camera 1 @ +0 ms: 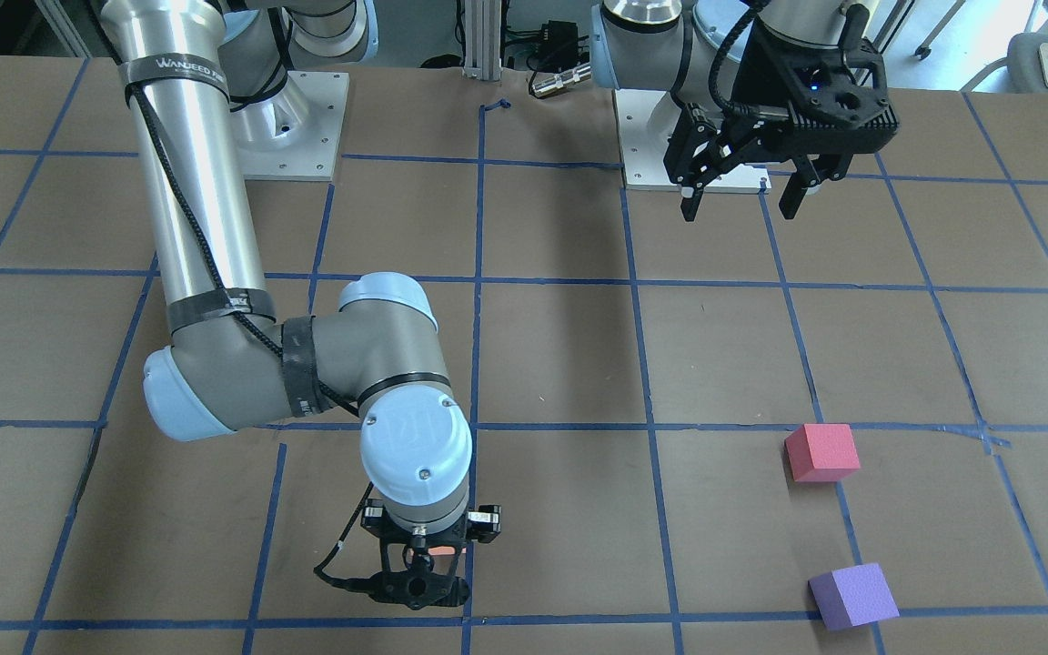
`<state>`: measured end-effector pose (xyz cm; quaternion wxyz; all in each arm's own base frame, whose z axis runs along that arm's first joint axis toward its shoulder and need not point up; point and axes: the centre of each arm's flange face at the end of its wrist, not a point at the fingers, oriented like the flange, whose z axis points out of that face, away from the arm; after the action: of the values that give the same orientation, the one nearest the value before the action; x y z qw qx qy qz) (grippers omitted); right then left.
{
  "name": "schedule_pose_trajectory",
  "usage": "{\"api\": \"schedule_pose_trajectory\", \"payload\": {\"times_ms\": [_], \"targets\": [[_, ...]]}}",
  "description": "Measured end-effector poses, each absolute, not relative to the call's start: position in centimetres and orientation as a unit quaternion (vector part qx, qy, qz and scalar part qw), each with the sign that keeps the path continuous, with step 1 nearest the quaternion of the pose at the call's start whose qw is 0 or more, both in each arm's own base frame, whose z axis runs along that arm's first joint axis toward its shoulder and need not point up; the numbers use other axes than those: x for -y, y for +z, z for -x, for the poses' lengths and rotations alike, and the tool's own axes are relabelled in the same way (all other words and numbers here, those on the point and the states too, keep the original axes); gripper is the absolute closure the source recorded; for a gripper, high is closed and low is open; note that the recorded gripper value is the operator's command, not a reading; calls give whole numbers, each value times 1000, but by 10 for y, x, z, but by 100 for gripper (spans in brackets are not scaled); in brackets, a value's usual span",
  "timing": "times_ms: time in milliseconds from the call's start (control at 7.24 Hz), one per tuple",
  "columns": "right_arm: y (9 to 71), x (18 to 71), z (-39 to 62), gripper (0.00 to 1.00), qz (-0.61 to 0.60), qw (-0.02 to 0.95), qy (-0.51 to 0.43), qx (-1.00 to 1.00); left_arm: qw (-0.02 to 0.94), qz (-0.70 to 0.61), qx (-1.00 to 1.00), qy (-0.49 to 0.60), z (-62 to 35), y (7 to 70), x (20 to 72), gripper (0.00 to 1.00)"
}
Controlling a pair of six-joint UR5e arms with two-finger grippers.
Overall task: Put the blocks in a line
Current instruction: 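Carry the orange cube with the right gripper toward the table center and lower it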
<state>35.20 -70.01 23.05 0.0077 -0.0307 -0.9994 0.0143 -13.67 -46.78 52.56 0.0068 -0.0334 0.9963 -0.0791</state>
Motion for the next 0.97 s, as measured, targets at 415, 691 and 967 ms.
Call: {"api": "schedule_pose_trajectory", "payload": {"times_ms": [415, 691, 967], "targets": [[229, 666, -409, 52, 22, 11, 5, 1000, 9, 38, -996, -79, 126, 526, 470, 0], [217, 656, -412, 43, 15, 20, -10, 1000, 8, 33, -996, -79, 126, 525, 470, 0], [208, 651, -411, 30, 15, 26, -20, 999, 8, 32, -996, -77, 126, 524, 470, 0]]}}
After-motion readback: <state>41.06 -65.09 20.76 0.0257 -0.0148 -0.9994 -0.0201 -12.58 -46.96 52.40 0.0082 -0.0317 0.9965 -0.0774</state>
